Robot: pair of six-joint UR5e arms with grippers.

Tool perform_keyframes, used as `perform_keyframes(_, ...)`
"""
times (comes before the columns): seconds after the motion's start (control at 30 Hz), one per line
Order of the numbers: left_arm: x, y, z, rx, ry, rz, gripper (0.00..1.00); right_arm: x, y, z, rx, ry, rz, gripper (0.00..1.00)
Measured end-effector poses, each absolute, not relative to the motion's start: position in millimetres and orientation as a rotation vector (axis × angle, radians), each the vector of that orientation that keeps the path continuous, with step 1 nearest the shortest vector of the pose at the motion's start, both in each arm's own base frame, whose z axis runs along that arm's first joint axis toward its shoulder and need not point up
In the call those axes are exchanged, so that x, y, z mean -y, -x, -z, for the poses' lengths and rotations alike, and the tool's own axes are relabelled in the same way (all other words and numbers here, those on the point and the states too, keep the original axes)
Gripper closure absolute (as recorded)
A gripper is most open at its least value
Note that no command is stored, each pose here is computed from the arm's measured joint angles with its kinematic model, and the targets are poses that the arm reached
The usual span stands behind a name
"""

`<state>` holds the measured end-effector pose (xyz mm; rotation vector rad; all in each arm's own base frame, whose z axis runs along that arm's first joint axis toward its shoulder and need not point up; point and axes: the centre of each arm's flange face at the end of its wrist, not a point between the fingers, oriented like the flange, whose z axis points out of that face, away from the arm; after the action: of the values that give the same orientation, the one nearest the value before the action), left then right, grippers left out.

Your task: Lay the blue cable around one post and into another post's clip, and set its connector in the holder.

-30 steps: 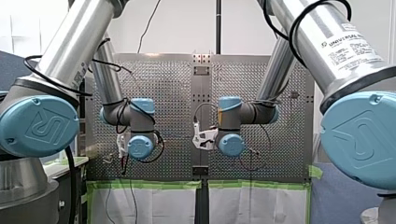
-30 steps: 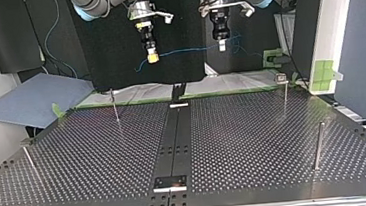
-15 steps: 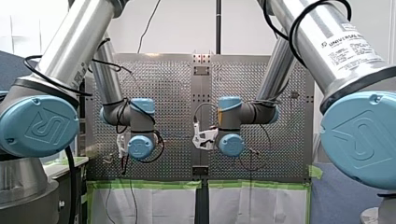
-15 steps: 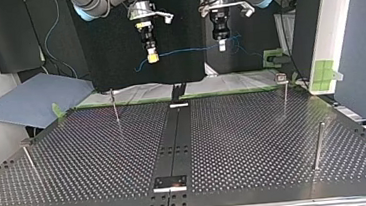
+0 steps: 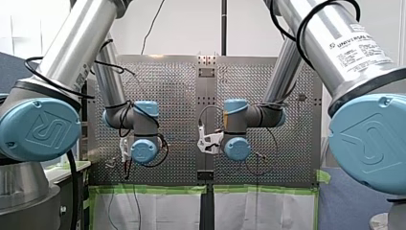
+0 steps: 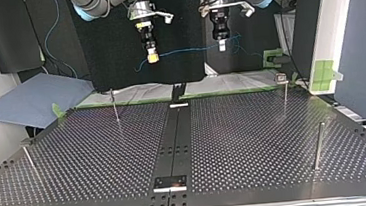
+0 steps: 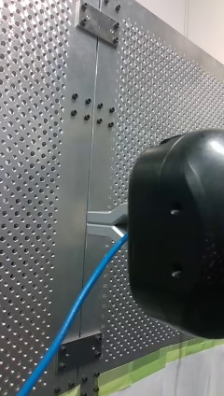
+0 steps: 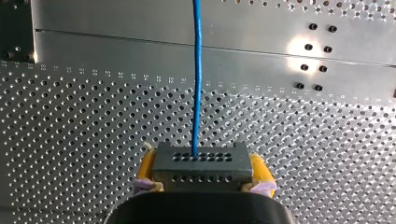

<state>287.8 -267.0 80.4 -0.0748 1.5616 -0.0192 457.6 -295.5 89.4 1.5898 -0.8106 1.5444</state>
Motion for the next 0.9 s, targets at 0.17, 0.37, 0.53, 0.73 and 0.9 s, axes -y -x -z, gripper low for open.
perform_keyframes(0.17,267.0,-287.8,-80.4,-1.562,0.075,0.019,1.0,295.5,-457.6,-89.4,0.811,-1.59,-1.545,1.0)
perform_keyframes(0.37,267.0,-287.8,-80.4,-1.562,0.075,0.019,1.0,295.5,-457.6,-89.4,0.811,-1.59,-1.544,1.0)
perform_keyframes(0.53,267.0,-287.8,-80.4,-1.562,0.075,0.019,1.0,295.6,-457.6,-89.4,0.811,-1.59,-1.544,1.0)
perform_keyframes(0.73,267.1,-287.7,-80.4,-1.562,0.074,0.019,1.0,295.5,-457.6,-89.4,0.811,-1.59,-1.545,1.0)
perform_keyframes(0.9,267.3,-287.4,-80.3,-1.563,0.072,0.019,1.0,294.1,-456.0,-84.9,0.812,-1.606,-1.531,1.0)
